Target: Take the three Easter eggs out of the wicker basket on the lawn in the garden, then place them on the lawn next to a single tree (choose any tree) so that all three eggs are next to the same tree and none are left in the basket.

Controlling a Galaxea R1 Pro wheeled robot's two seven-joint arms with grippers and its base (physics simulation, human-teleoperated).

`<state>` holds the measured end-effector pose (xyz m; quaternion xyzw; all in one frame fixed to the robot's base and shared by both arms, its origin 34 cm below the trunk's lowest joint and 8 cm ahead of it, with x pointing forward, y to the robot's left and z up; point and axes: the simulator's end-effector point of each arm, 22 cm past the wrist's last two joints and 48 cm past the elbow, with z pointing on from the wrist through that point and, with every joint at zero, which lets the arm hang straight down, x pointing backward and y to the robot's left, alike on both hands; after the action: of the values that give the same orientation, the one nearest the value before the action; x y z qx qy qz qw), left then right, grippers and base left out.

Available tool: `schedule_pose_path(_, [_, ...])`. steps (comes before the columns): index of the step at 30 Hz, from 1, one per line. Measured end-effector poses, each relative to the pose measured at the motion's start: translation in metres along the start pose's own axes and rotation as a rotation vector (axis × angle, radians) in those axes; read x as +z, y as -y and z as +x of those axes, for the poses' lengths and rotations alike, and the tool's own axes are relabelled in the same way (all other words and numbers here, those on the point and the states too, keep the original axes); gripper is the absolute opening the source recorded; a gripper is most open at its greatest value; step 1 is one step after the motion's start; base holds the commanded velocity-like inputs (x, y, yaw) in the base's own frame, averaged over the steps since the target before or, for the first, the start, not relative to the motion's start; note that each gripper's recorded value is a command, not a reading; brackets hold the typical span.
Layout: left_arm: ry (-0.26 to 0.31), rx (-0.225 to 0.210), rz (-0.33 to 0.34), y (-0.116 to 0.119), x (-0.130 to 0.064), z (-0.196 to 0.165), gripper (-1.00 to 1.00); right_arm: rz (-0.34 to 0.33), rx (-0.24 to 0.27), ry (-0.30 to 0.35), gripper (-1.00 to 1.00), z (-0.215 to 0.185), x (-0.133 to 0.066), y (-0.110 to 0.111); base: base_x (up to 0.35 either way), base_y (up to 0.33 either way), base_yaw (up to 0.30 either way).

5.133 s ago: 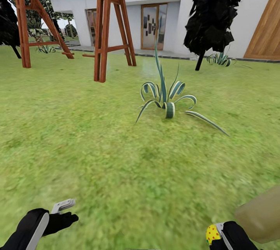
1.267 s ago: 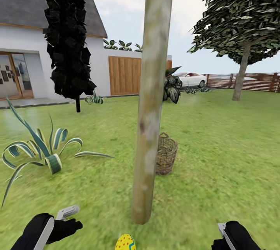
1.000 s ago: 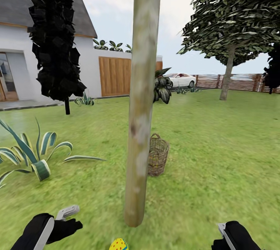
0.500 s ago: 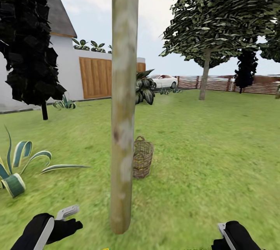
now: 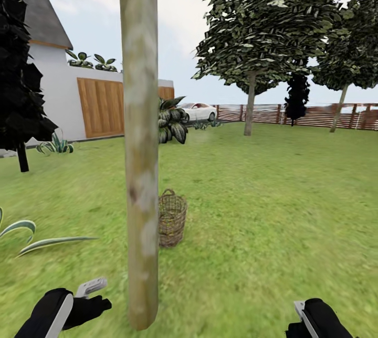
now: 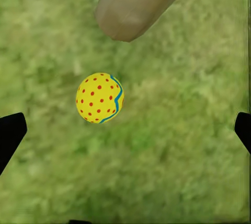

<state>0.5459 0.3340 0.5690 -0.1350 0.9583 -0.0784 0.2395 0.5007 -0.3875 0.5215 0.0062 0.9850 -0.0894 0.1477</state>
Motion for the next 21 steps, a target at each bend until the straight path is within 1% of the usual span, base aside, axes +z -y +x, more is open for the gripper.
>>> schedule_pose_path(6, [0.004,0.000,0.001,0.004,-0.011,-0.008,1.00,0.000,-0.001,0.020,1.00,-0.013,-0.016,0.002,0.000,0.000,-0.286])
schedule_pose_path(21, [0.015,0.001,0.004,0.012,-0.038,-0.028,1.00,0.002,0.004,0.033,1.00,-0.030,-0.047,0.009,0.000,0.000,-0.286])
